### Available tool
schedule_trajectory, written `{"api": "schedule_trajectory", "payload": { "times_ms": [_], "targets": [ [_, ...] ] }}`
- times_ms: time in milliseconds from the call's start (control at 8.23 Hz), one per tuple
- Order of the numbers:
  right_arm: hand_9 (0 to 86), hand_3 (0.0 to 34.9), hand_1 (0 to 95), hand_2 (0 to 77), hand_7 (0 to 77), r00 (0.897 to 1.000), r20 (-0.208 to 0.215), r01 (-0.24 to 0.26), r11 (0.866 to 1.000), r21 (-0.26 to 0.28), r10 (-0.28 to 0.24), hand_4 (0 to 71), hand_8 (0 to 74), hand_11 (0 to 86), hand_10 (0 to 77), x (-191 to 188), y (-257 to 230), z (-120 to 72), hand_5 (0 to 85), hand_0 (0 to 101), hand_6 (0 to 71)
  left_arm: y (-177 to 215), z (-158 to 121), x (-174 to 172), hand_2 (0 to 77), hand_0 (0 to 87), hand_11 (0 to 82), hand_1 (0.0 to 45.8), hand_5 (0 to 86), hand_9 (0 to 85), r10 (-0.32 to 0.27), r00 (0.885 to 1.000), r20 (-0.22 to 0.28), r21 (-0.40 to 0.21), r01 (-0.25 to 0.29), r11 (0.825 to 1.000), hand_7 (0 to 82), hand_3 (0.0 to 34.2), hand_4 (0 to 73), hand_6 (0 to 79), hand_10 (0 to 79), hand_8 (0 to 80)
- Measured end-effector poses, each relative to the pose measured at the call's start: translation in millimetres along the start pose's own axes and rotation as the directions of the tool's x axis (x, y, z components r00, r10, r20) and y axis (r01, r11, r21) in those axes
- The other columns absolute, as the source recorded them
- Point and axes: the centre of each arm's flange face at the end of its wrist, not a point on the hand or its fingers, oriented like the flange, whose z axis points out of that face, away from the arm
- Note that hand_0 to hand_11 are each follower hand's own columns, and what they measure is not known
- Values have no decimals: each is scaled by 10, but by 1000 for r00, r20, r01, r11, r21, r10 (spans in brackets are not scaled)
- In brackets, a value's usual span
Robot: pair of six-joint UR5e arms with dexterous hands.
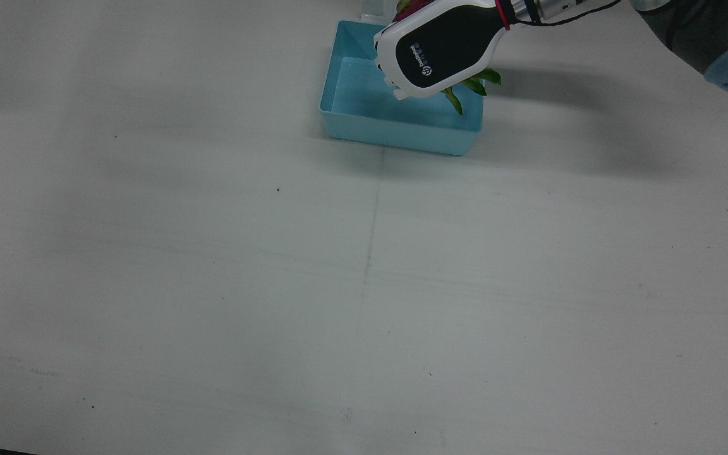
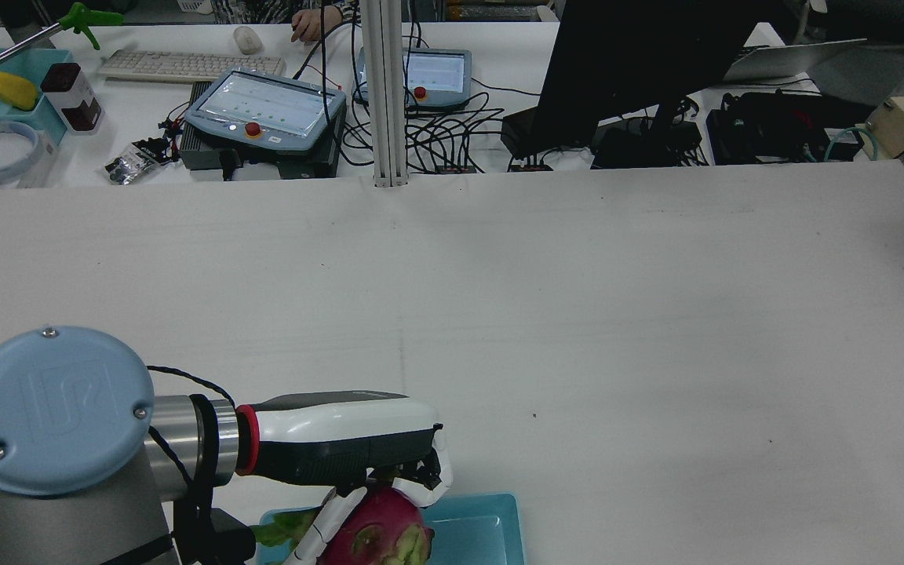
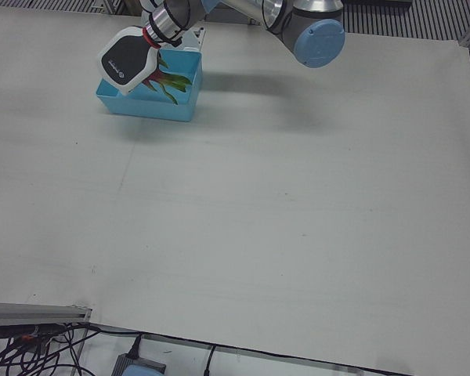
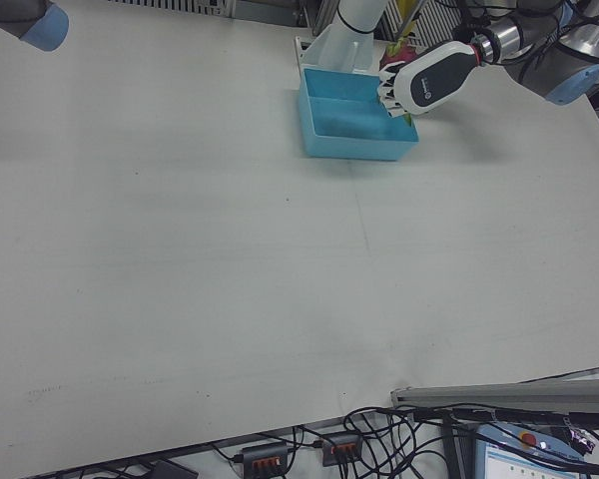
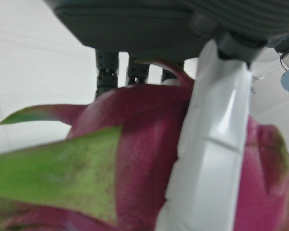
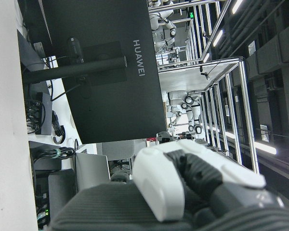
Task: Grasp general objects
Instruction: 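Lower the dragon fruit into the blue tray and open the left hand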
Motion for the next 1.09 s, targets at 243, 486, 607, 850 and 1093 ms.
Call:
{"api": "schedule_trajectory", "payload": {
  "times_ms": [243,486,607,850,1093],
  "targets": [
    [5,0,949,774,0,1000,0,0,1000,0,0,0,0,0,0,1,0,0,0,0,0,74,11,8,11,801,698,0,742,469,-2,1000,10,-18,2,1000,747,56,682,698,360,595],
    [5,0,949,774,0,1000,0,0,1000,0,0,0,0,0,0,1,0,0,0,0,0,186,59,-48,11,801,693,0,742,469,-6,1000,26,-50,7,999,742,56,682,671,360,595],
    [5,0,949,774,0,1000,0,0,1000,0,0,0,0,0,0,2,0,1,0,0,0,256,92,-85,0,681,436,0,769,464,-9,999,34,-65,11,998,742,58,682,562,365,605],
    [5,0,949,774,0,1000,-1,0,1000,0,0,0,0,0,0,3,-2,-1,0,0,0,315,121,-119,0,496,131,0,802,491,-11,999,42,-78,14,997,27,58,529,273,382,627],
    [5,0,949,774,0,1000,-1,0,1000,0,0,0,0,5,0,3,-2,-1,0,0,0,237,84,-95,0,487,5,0,720,431,-8,999,37,-62,11,998,0,62,267,5,382,524]
  ]
}}
